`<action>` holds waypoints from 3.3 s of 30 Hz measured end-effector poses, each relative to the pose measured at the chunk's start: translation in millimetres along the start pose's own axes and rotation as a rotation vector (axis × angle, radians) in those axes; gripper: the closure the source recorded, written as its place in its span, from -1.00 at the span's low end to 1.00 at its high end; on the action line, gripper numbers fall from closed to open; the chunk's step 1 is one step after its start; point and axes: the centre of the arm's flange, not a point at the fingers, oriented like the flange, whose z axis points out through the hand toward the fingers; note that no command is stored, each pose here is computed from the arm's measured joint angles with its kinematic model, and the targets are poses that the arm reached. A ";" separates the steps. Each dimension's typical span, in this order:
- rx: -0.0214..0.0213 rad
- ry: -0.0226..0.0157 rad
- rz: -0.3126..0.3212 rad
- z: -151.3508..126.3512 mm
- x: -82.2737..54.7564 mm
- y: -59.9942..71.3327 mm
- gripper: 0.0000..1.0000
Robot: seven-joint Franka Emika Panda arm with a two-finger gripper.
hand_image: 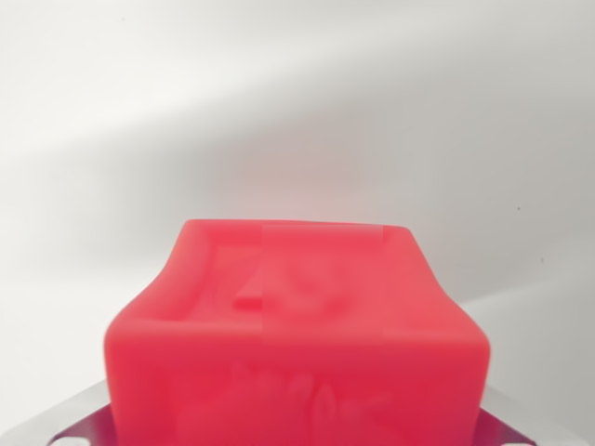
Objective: Destack cube
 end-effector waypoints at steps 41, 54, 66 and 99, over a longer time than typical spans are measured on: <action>0.0029 -0.0002 0.000 36.1 0.1 -1.0 -1.00; 0.0032 -0.0002 0.000 36.0 0.1 -1.1 -1.00; 0.0034 -0.0002 0.000 35.5 0.1 -1.2 -1.00; 0.0103 -0.0014 0.000 -52.0 0.9 -1.5 -1.00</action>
